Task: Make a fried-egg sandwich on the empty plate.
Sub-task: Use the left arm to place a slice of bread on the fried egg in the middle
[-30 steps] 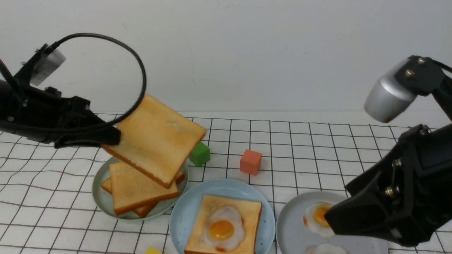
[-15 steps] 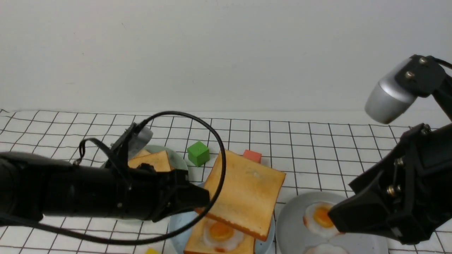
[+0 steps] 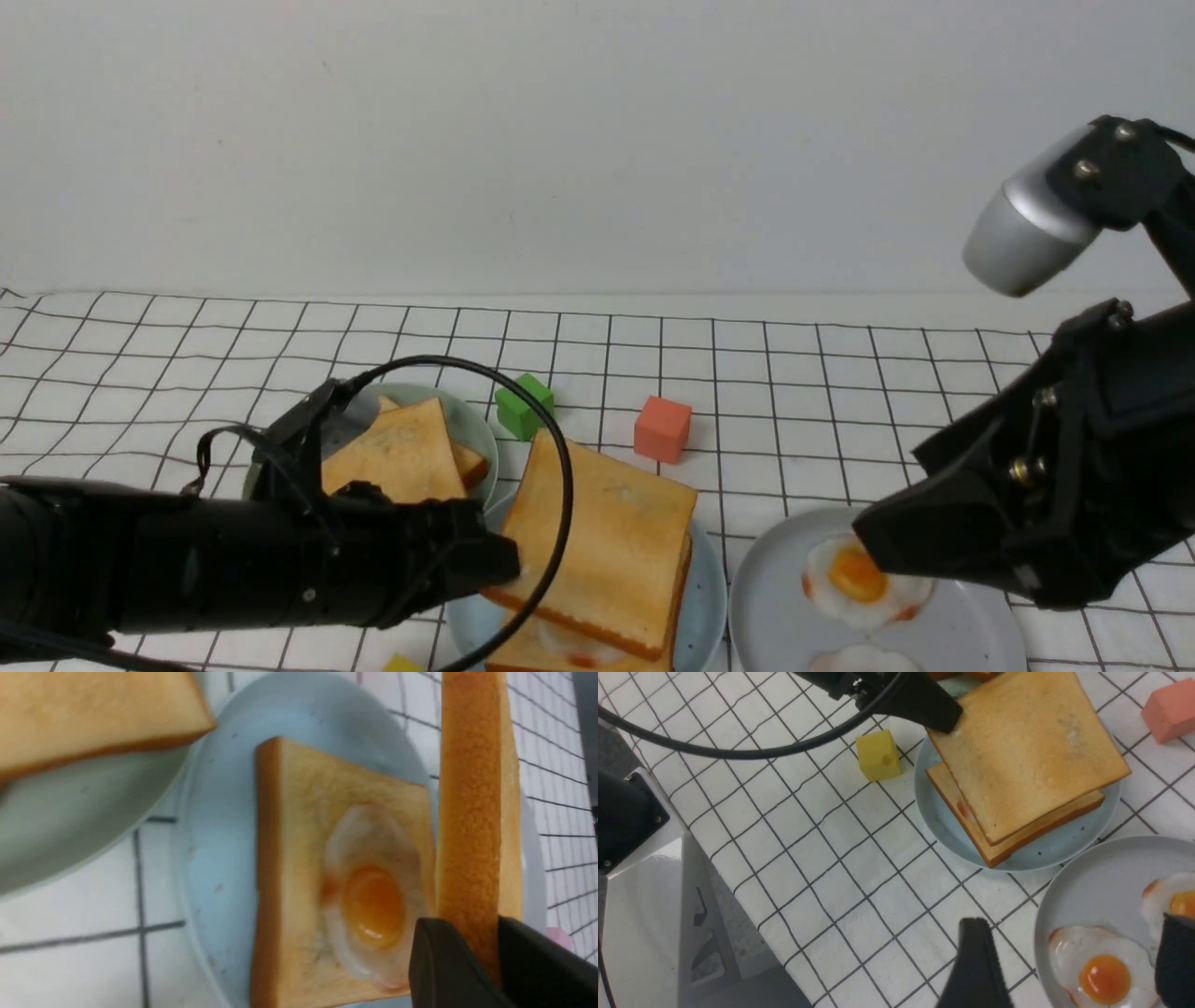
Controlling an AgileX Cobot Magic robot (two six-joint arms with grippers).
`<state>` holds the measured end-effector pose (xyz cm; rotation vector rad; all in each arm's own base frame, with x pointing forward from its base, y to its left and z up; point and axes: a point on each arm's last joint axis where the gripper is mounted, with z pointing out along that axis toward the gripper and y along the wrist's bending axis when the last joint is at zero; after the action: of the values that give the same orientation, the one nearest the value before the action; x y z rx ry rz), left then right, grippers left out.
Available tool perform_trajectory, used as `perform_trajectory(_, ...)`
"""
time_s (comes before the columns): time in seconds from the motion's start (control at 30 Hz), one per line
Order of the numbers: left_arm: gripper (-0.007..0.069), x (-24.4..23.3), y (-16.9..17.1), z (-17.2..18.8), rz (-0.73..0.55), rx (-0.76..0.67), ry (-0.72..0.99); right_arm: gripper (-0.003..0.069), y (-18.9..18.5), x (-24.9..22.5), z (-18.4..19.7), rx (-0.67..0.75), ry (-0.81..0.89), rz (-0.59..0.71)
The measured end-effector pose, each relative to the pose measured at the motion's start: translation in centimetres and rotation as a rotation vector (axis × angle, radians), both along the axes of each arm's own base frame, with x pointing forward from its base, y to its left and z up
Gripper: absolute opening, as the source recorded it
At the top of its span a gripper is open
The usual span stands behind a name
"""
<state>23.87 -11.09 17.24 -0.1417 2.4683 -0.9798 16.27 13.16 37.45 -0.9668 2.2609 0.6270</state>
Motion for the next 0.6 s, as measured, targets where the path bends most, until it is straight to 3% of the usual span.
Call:
perform_trajectory(0.2, 0.0123, 0.1, 0.0, -1.3, 0.059, -0.02, 0.1, 0.05, 0.1, 0.4, 0.2, 0.023, -0.037, -0.021)
perform_trajectory(0.33, 0.0194, 0.0, -0.2, -2.6, 0.029, -0.02, 0.166, 0.05, 0.1, 0.7, 0.5, 0.047, -0.073, -0.042)
perform_trajectory(0.37, 0.0244, -0.1, -0.3, -2.8, 0.018, -0.014, 0.172, 0.05, 0.2, 0.8, 0.6, 0.053, -0.083, -0.047)
perform_trajectory(0.4, 0.0244, -0.1, -0.3, -2.8, 0.014, -0.011, 0.171, 0.05, 0.2, 0.8, 0.6, 0.053, -0.083, -0.047)
perform_trajectory(0.43, 0.0314, 0.0, -0.3, -2.8, -0.004, 0.001, 0.165, 0.05, 0.2, 0.8, 0.6, 0.057, -0.09, -0.051)
perform_trajectory(0.6, 0.0517, 0.1, -0.2, -1.8, -0.031, 0.027, 0.119, 0.05, 0.2, 0.8, 0.7, 0.061, -0.087, -0.051)
